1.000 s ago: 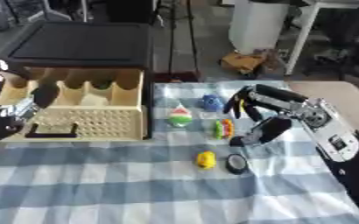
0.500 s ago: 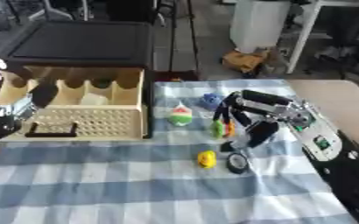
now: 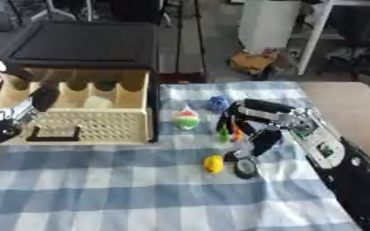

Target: Pick up objects from table and place into drawer.

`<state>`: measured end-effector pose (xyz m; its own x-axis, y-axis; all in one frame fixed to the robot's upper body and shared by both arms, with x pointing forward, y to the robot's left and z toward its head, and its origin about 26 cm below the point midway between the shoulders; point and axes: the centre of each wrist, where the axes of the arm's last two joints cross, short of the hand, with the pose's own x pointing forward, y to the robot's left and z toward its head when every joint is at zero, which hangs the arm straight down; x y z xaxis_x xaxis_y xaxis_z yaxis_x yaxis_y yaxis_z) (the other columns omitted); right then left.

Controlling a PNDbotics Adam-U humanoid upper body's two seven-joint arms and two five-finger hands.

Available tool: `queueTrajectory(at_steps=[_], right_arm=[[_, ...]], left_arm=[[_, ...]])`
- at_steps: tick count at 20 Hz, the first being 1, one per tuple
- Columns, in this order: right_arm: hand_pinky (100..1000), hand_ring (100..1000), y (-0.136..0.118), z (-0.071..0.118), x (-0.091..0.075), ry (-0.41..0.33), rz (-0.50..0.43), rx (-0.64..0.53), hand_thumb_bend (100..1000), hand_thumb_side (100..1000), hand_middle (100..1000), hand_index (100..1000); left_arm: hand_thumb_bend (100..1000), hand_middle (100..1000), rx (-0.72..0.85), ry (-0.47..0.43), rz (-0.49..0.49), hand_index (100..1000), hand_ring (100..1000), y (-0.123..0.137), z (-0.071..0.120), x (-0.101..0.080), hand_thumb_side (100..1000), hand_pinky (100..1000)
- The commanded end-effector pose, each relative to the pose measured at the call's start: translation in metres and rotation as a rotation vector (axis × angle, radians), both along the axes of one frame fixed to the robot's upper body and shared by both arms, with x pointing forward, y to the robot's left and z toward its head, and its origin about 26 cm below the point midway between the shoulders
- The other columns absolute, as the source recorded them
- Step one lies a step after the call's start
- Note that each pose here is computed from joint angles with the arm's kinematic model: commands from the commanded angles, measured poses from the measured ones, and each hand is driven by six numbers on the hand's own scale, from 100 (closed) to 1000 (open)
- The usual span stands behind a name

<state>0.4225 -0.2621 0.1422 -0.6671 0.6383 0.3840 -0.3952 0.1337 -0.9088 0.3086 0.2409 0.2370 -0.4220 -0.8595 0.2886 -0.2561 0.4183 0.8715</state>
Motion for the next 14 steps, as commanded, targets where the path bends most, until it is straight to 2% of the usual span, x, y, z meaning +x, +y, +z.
queueTrajectory(at_steps=[1, 14], right_arm=[[206, 272, 0.000, 0.010, 0.003, -0.022, 0.001, -0.022, 594, 372, 462, 710], [203, 270, 0.006, -0.001, 0.006, 0.020, 0.004, -0.038, 587, 369, 460, 706]], left_arm=[[687, 100, 0.002, -0.034, -0.015, 668, 100, -0.002, 0.009, -0.003, 1000, 100], [683, 100, 0.005, -0.029, -0.022, 669, 100, -0.002, 0.009, -0.003, 1000, 100]])
